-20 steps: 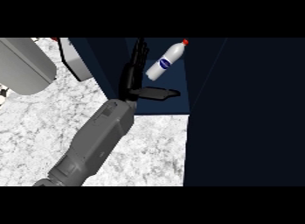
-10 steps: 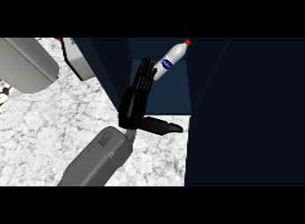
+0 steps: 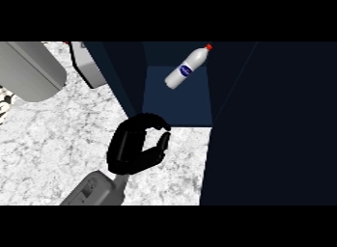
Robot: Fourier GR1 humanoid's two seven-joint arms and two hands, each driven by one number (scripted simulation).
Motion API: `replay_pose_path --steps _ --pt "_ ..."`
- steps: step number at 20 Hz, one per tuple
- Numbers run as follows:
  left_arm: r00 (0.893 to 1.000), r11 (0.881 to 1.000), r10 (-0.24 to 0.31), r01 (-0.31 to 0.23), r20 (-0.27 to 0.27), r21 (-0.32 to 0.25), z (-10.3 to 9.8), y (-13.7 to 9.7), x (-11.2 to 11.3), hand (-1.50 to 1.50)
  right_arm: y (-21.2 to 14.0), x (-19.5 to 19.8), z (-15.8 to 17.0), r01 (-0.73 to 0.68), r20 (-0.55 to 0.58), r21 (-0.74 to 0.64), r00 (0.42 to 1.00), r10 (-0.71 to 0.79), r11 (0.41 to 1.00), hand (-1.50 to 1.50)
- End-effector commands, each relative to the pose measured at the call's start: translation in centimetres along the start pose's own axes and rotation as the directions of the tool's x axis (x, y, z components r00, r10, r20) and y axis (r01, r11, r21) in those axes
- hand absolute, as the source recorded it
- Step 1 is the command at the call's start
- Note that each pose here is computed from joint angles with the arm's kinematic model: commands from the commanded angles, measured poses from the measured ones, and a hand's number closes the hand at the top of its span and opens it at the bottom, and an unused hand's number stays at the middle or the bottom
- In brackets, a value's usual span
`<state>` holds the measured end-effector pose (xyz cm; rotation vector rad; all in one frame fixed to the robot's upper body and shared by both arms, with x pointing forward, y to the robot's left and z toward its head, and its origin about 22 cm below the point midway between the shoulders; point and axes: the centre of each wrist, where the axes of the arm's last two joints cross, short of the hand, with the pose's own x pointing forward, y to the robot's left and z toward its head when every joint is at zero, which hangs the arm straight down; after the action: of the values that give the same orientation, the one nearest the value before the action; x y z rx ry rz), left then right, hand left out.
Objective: Pick up the bottled water, place it into the cabinet and close the cabinet
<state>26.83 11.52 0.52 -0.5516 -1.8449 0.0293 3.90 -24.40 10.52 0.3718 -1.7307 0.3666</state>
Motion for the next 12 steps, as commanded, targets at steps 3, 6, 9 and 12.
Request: replay_pose_path --steps 3,6,9,12 --pt "1.000 0.999 -0.004 0.005 -0.016 0.051 5.2 2.6 2.1 -1.50 0.7 3.4 -0.4 -0.069 0.009 0.224 0.998 0.068 0.972 1.50" --pt "1.000 0.998 -0.017 0.016 0.024 0.057 5.7 2.7 4.4 -1.50 0.9 4.2 -0.8 -0.113 0.066 0.285 0.993 0.098 0.952 1.50" --pt "0.999 0.991 -0.040 0.035 0.035 0.125 7.0 5.2 6.0 -1.50 2.0 5.3 -0.6 -0.096 0.063 0.298 0.995 0.081 0.950 1.50" --pt "0.999 0.989 -0.006 0.000 0.039 0.151 8.3 6.3 7.4 -1.50 2.5 5.9 -1.0 -0.067 0.060 0.365 0.997 0.048 0.929 1.50"
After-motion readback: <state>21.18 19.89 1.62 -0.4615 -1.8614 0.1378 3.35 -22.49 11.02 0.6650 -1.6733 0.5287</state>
